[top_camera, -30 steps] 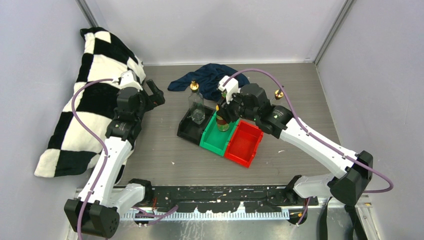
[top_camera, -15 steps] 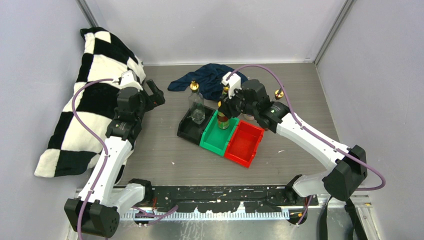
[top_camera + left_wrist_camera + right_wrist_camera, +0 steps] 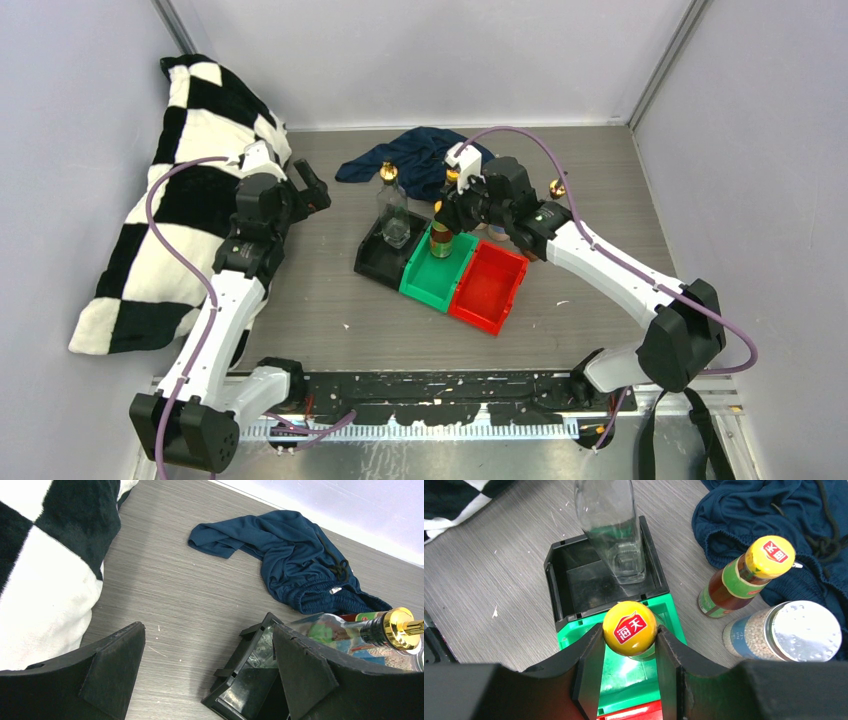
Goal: Organize the condiment bottles
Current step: Place the bottle in the storage box.
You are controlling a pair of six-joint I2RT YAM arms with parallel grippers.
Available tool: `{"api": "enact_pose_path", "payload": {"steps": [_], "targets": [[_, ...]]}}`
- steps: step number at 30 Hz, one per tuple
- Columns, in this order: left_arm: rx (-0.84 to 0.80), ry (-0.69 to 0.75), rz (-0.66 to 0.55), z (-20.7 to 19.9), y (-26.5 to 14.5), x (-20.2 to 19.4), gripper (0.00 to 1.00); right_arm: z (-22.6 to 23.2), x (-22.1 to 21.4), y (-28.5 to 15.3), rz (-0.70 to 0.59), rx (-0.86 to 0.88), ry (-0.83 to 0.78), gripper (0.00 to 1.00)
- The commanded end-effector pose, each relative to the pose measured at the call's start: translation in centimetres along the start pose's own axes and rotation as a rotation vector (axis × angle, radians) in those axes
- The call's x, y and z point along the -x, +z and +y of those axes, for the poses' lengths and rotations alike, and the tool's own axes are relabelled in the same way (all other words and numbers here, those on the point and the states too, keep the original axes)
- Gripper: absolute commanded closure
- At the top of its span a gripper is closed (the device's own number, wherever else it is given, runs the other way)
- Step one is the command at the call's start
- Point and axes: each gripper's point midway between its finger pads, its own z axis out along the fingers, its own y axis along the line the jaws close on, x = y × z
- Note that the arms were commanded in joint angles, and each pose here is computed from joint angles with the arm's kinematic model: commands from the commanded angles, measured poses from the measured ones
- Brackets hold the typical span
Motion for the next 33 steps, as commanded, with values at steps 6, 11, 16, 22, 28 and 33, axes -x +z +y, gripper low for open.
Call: {"api": "enact_pose_path", "payload": {"steps": [6, 11, 16, 22, 28, 33], "targets": [[-0.002, 0.002, -0.048, -0.1, 0.2, 1.2, 0.02, 0.2, 5.2, -0.8, -0.202, 0.024, -0.021, 0.99], [-0.001, 0.004, -0.045, -0.1, 0.3, 1.1, 0.01, 0.0, 5.0, -0.8, -0.200, 0.022, -0.017, 0.99], [0.001, 0.003, -0.042, 0.0, 0.4, 1.0, 0.01, -0.2, 4.8, -0.6, -0.198, 0.019, -0.014, 0.99], [0.000, 0.004, -0.041, -0.1, 0.4, 1.0, 0.02, -0.5, 4.4, -0.4, -0.192, 0.013, -0.010, 0.99], [0.001, 0.004, -0.041, -0.1, 0.4, 1.0, 0.02, -0.9, 3.8, -0.1, -0.181, 0.009, -0.002, 0.99], [0.001, 0.004, -0.040, 0.0, 0.4, 1.0, 0.02, -1.0, 3.7, 0.1, -0.189, 0.008, -0.004, 0.99]]}}
